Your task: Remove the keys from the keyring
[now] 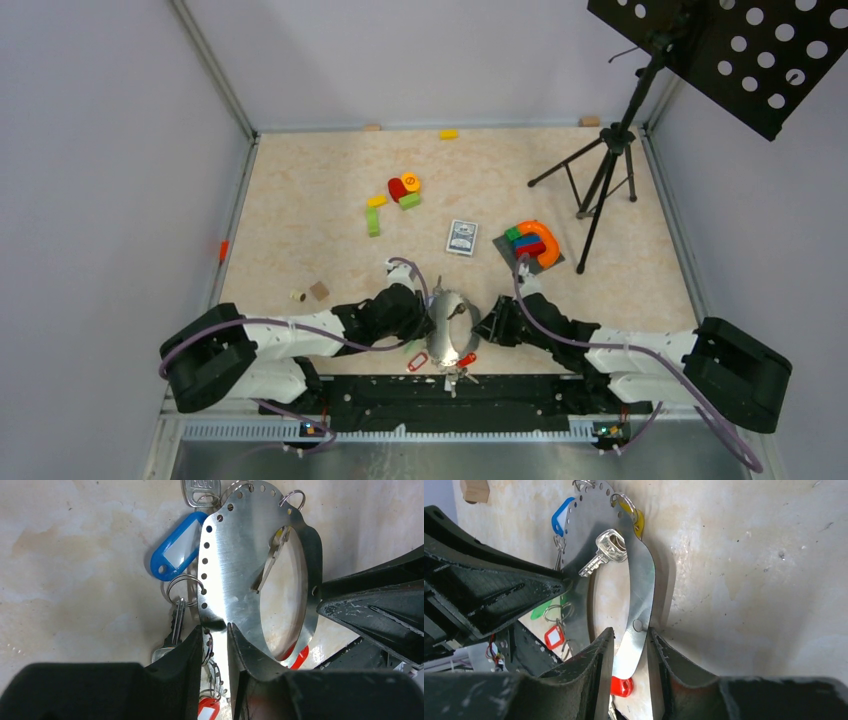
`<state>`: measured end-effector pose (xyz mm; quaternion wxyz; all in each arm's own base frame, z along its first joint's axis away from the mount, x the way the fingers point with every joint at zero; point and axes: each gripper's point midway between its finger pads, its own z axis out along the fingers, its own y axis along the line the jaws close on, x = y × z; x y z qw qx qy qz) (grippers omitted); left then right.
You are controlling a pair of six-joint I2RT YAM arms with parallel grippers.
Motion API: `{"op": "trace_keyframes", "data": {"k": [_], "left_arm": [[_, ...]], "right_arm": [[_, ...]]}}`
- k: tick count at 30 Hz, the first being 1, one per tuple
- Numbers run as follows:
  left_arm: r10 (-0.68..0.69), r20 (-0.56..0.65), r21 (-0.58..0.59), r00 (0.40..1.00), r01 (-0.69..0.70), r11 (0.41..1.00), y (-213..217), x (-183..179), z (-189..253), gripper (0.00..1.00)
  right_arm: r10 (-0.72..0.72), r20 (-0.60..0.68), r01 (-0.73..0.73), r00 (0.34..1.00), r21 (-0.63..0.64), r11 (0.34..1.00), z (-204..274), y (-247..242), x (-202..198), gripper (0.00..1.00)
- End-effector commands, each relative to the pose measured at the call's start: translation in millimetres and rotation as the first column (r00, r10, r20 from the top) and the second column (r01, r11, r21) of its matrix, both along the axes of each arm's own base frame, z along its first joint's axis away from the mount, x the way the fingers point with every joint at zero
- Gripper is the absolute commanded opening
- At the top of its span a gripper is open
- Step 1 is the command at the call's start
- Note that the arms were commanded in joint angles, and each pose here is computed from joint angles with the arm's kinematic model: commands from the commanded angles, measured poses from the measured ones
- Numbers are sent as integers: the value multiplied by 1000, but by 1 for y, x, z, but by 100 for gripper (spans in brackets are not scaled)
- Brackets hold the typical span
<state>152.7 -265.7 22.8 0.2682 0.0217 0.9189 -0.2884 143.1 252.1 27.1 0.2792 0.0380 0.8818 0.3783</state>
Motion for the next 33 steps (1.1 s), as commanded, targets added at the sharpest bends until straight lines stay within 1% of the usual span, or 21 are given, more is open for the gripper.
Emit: {"op": "trace_keyframes", "data": {"k": [1,13,20,23,33], "left_arm": [[-45,-112,106,993,57,993,20,-29,-37,29],[-54,-123,109,991,67,992,19,-30,-41,29],[-53,-126,106,991,67,992,19,-31,-42,29],[-56,-130,106,990,70,992,18,-31,-43,29],[-61,-137,105,989,75,992,17,-32,-45,29]], "right_arm": [[39,114,-58,993,166,984,47,23,5,28],[27,164,-73,986,284,956,68,28,4,24],[31,226,-105,974,326,940,84,31,5,22],[53,241,-138,969,352,926,91,33,0,22],[94,260,-187,961,360,914,95,39,-4,22]]}}
